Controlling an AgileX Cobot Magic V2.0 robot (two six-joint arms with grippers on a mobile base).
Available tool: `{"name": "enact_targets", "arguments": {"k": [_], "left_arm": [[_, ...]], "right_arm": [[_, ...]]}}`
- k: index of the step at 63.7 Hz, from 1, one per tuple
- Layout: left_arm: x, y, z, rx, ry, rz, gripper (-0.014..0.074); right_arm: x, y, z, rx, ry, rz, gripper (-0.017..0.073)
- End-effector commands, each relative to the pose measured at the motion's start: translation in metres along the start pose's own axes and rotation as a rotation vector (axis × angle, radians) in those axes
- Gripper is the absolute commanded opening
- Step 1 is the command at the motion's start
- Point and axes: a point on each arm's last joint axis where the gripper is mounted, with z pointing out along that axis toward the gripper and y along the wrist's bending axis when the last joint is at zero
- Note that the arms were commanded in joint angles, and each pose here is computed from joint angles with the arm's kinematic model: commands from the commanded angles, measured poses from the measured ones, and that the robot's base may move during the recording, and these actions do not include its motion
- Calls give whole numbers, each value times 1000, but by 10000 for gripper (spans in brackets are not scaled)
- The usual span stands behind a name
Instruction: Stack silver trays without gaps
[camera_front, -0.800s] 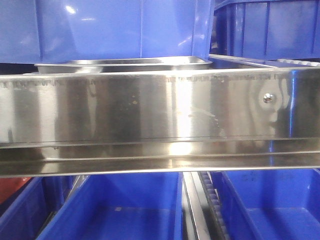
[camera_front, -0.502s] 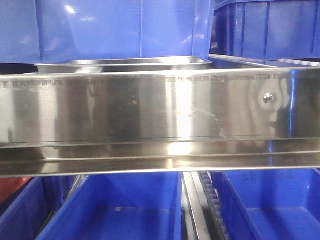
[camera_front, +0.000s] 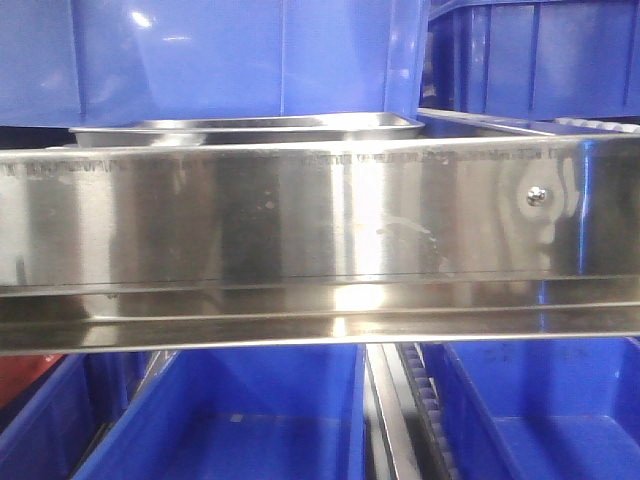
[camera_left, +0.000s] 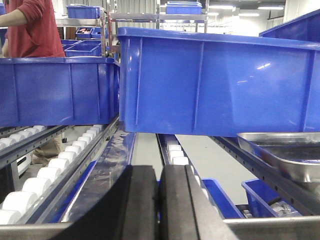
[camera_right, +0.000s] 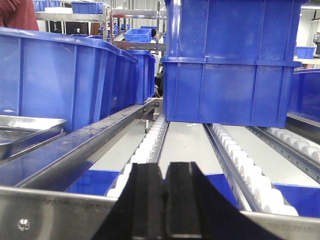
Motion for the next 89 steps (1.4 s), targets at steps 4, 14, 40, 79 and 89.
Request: {"name": "enact_targets", "arguments": {"k": [4, 14, 40, 79, 89], "left_arm": [[-3, 0, 0, 4, -22, -7, -6], [-3, 0, 0, 4, -24, -7, -6], [-35, 1, -4, -1, -260, -64, -6], [-107, -6, -30, 84, 43, -203, -6], [-108, -9, -31, 115, 35, -273, -6]], "right_arm": [[-2, 0, 0, 7, -20, -7, -79], [-2, 0, 0, 7, -20, -7, -79], [-16, -4, -2, 42, -176, 1, -79], [-54, 10, -10, -195, -45, 454, -79], [-54, 12, -11, -213, -15, 452, -79]]}}
